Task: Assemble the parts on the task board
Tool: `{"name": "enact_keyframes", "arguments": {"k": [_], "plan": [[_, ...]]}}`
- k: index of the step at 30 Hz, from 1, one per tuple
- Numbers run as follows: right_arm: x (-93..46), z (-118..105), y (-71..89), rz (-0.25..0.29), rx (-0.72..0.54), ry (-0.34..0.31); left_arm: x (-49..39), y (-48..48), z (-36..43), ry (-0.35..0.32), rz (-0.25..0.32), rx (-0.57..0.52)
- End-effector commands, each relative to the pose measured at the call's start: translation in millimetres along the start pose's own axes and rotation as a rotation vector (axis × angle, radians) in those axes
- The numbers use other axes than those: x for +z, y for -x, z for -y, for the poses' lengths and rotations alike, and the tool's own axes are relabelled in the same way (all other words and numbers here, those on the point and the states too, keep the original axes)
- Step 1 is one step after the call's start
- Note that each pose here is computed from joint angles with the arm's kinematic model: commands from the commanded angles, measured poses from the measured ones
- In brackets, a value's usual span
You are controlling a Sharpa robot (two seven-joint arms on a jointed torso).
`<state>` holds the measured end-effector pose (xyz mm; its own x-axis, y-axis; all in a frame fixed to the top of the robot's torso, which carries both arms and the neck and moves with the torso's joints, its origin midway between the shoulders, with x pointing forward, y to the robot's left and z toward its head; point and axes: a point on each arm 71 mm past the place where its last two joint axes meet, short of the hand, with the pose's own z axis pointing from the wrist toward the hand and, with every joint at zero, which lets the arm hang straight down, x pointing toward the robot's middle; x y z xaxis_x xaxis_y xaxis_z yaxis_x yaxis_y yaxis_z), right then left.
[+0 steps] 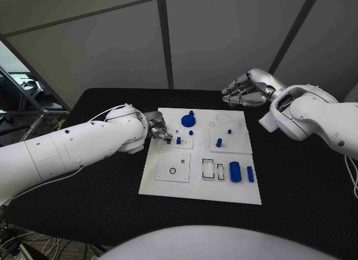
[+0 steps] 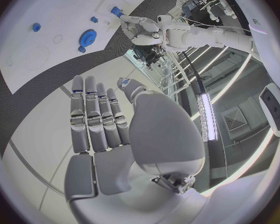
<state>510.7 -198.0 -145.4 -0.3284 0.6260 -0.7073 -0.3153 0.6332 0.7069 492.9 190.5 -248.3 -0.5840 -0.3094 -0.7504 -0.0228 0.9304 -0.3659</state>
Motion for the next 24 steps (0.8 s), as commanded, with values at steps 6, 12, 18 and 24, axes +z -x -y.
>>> {"name": "enact_keyframes", "arguments": {"k": [6, 12, 18, 24], "plan": [[0.8, -2.0, 0.1, -0.009, -0.004, 0.015, 0.3, -3.6, -0.9, 0.016, -0.03, 0.04], [1.1, -1.0, -0.1, -0.016, -0.004, 0.01, 0.3, -5.0, -1.1, 0.015, -0.049, 0.052], [1.3, -0.7, -0.1, -0.016, -0.005, 0.009, 0.0, -5.7, -0.4, 0.014, -0.057, 0.057], [1.7, -0.7, -0.3, -0.017, -0.004, 0.009, 0.1, -6.0, 0.0, 0.014, -0.059, 0.058]]}}
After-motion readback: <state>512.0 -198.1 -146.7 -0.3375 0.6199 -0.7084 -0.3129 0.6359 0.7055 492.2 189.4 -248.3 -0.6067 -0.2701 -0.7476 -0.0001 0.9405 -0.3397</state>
